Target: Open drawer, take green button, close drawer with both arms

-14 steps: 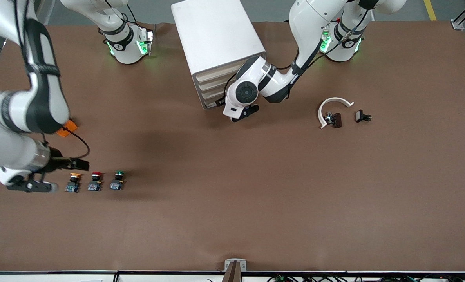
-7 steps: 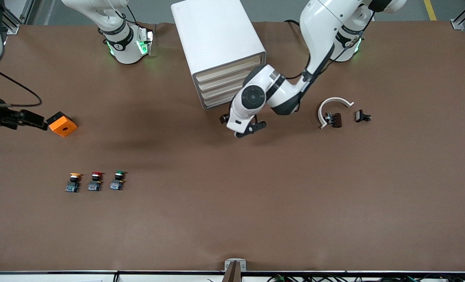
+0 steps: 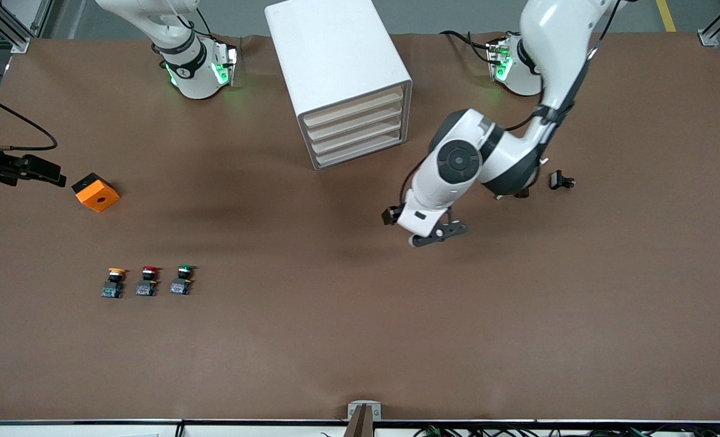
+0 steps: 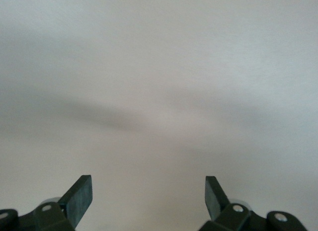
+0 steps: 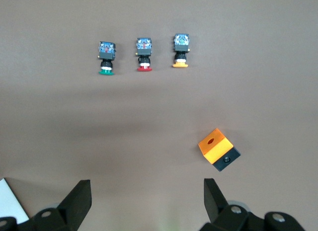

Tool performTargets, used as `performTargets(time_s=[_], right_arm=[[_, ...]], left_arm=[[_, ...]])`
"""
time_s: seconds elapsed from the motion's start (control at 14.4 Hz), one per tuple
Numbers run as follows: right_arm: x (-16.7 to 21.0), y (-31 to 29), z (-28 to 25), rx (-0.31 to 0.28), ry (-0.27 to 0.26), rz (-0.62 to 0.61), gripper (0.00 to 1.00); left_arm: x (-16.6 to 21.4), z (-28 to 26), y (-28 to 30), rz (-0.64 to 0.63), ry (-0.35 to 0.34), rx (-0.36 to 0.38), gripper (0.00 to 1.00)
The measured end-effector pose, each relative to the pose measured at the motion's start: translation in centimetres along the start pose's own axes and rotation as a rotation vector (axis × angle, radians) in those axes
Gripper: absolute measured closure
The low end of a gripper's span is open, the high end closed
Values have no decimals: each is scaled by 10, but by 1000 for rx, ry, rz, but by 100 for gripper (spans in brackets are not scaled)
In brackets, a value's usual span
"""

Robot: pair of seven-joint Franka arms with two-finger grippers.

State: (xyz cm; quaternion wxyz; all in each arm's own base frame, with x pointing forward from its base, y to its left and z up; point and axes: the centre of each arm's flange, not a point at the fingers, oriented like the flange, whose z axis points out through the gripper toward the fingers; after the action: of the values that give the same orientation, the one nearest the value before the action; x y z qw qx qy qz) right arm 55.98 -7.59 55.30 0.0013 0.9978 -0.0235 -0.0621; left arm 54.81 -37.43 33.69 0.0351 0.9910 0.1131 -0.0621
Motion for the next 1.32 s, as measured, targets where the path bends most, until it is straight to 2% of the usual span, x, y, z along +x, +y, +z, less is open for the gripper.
performTargets(time_s=[0.14,0.28,0.55,0.83,1.11,1.32], right_arm=[[-1,-2,-10,-3,8,22,0],[-6,-1,-36,-8,24,43,0],[-17,1,-72,-8,31,62,0],[-19,-3,-74,-8,27,55,0],[-37,-2,-94,-4,48,58,0],[-45,-4,-100,-3,51,53,0]], left_arm=[[7,-37,-33,109,-6,89,0],[21,-79,-71,165,7,124,0],[64,-137,-160,198,44,112,0],[90,-152,-224,234,40,109,0],[100,-163,-285,268,33,114,0],[92,-169,-298,266,37,123,0]])
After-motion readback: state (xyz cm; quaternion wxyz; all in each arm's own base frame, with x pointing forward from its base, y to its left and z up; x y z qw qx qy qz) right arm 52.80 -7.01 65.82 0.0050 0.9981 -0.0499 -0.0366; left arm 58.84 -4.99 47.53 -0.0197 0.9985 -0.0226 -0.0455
